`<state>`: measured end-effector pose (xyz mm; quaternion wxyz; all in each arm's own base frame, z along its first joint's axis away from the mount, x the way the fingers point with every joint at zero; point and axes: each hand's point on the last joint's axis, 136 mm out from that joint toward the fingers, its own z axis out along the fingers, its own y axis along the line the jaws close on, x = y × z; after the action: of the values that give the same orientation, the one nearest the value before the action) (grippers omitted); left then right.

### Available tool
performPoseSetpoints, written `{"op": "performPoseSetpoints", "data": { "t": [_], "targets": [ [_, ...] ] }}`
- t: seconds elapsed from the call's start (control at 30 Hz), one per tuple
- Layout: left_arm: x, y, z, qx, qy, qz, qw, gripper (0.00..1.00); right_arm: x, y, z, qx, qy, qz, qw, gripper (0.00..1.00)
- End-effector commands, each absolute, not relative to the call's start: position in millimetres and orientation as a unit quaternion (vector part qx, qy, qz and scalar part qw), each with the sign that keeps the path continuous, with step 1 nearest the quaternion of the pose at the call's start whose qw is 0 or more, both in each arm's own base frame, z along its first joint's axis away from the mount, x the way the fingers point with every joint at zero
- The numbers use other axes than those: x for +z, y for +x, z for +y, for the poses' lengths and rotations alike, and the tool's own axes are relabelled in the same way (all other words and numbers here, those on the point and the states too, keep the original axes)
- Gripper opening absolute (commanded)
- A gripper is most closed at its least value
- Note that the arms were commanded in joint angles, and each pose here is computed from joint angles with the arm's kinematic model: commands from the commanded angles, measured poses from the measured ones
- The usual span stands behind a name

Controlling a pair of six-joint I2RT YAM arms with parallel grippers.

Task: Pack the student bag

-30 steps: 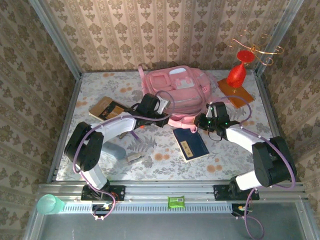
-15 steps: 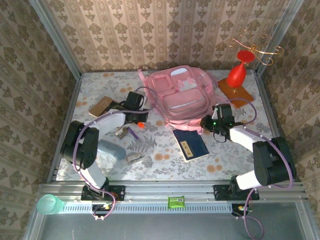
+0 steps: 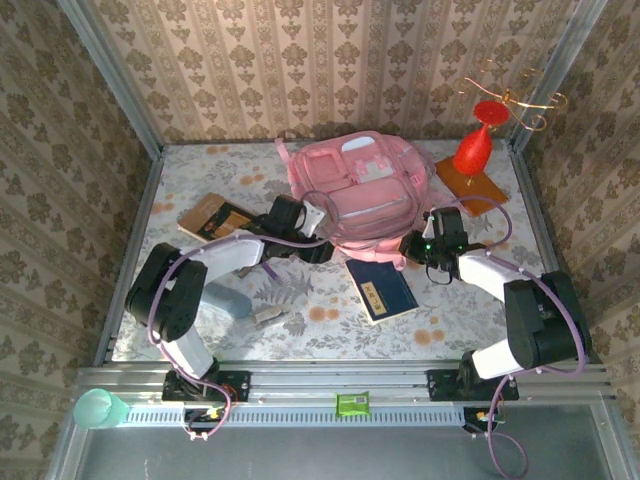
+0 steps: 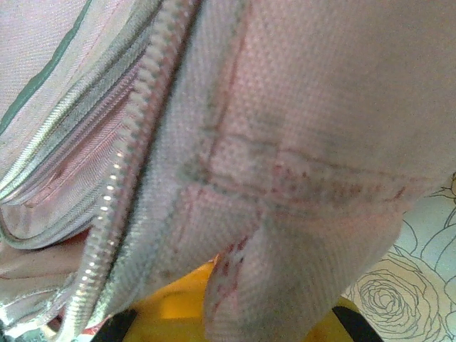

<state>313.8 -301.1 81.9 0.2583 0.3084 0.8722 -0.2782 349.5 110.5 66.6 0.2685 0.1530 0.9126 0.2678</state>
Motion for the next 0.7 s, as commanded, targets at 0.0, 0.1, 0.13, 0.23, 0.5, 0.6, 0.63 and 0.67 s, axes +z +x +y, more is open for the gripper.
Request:
{"op": "performPoseSetpoints", "data": {
  "t": [0.0,0.1,0.13,0.23,0.5,0.6,0.63,0.67],
  "targets": [
    [72.3,312.8,-312.4,-0.293,0.343,0.854,0.258,0.60,92.8,365.1,121.6,0.302,0.137,0.899,0.287,0.00],
    [60.1,315.0,-316.8,-0.292,0.355,0.854,0.243,0.61,98.1,366.4,123.9,0.311,0.136,0.896,0.287,0.00],
    [56.5,315.5,-318.1,-0.293,0.359,0.853,0.240,0.61,99.0,366.9,123.8,0.311,0.136,0.895,0.288,0.00],
    [56.9,318.1,-323.8,-0.303,0.367,0.844,0.246,0.61,96.9,366.7,123.8,0.310,0.137,0.897,0.284,0.00],
    [59.6,328.1,-335.2,-0.314,0.372,0.835,0.256,0.56,91.7,365.8,124.0,0.310,0.140,0.898,0.279,0.00],
    [62.3,329.2,-339.9,-0.323,0.373,0.831,0.256,0.51,90.1,365.0,123.7,0.308,0.140,0.899,0.278,0.00],
    [62.9,329.9,-341.1,-0.324,0.374,0.830,0.257,0.47,89.7,364.7,123.3,0.308,0.140,0.899,0.278,0.00],
    [62.7,330.4,-341.8,-0.325,0.374,0.830,0.256,0.44,89.0,364.4,123.3,0.307,0.140,0.900,0.277,0.00]
  ]
}}
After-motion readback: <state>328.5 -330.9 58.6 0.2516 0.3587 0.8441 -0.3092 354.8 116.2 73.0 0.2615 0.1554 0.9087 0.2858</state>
